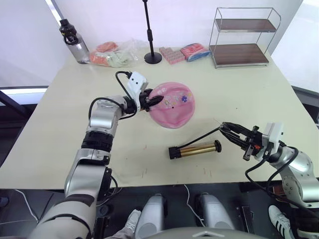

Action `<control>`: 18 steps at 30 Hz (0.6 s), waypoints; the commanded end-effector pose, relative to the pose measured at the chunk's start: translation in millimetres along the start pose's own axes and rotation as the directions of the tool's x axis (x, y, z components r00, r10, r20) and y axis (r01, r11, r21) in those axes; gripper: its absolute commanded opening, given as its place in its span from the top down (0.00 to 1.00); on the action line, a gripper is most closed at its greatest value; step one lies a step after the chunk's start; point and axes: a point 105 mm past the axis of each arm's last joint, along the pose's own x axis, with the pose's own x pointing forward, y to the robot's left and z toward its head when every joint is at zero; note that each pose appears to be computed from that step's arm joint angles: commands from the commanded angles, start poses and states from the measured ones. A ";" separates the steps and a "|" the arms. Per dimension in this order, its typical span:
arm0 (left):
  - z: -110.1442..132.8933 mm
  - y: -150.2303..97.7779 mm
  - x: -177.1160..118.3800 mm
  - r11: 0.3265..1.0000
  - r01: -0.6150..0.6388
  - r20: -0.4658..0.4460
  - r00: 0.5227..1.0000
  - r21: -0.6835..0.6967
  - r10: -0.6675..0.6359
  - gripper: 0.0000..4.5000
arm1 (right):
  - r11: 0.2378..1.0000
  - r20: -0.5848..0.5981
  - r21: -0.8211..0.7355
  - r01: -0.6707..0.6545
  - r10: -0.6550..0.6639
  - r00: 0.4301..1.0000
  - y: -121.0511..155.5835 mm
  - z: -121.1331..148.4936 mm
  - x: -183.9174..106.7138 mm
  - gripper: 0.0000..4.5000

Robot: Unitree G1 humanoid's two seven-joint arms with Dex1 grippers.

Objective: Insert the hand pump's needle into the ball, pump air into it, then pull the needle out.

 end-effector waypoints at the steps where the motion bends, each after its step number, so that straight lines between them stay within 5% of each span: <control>1: 12.7 5.7 -1.3 0.999 -0.030 0.039 0.999 0.034 0.029 0.84 | 1.000 0.018 -0.027 -0.002 0.003 1.000 -0.6 9.6 3.8 0.92; 3: 12.7 5.2 -1.0 0.999 -0.031 0.039 0.999 0.036 0.030 0.99 | 1.000 0.011 -0.018 0.006 -0.006 1.000 -1.3 9.5 6.4 0.92; 18: 12.2 -7.5 4.2 0.998 -0.025 0.062 0.998 0.054 0.021 0.99 | 0.992 -0.198 0.114 0.044 -0.020 0.980 -2.6 14.4 67.9 0.92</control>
